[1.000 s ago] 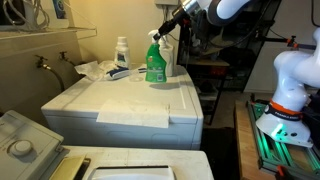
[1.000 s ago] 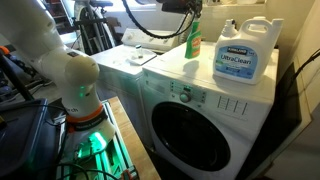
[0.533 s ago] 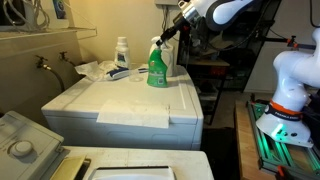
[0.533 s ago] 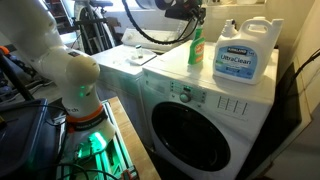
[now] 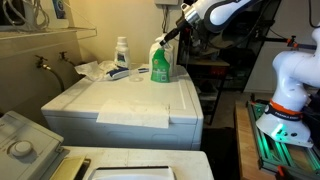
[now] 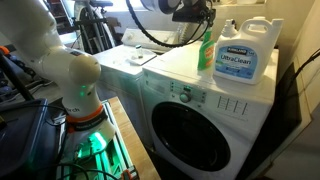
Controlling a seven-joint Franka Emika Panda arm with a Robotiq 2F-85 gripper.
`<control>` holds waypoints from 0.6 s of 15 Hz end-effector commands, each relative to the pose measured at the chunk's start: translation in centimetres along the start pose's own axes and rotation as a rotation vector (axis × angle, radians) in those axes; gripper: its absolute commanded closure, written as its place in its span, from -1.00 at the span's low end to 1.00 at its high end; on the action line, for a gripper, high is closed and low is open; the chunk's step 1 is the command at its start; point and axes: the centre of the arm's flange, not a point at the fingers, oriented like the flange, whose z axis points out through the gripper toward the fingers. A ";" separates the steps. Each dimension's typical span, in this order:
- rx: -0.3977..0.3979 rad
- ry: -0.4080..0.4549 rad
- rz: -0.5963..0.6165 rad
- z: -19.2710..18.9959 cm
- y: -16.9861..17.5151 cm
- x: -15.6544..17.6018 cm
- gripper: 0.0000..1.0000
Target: Move the green spray bottle to the right
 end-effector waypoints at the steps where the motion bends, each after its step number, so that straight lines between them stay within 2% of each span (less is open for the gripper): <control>1: 0.057 0.073 -0.011 -1.8 1.1 0.8 -0.38; 2: 0.059 0.095 -0.010 -2.5 1.1 1.2 -0.52; 5: -0.014 0.180 0.036 -6.7 3.7 1.8 -1.00; 6: -0.046 0.215 0.069 -8.6 5.0 1.6 -1.00; 9: -0.030 0.396 0.080 -12.8 6.9 0.6 -1.00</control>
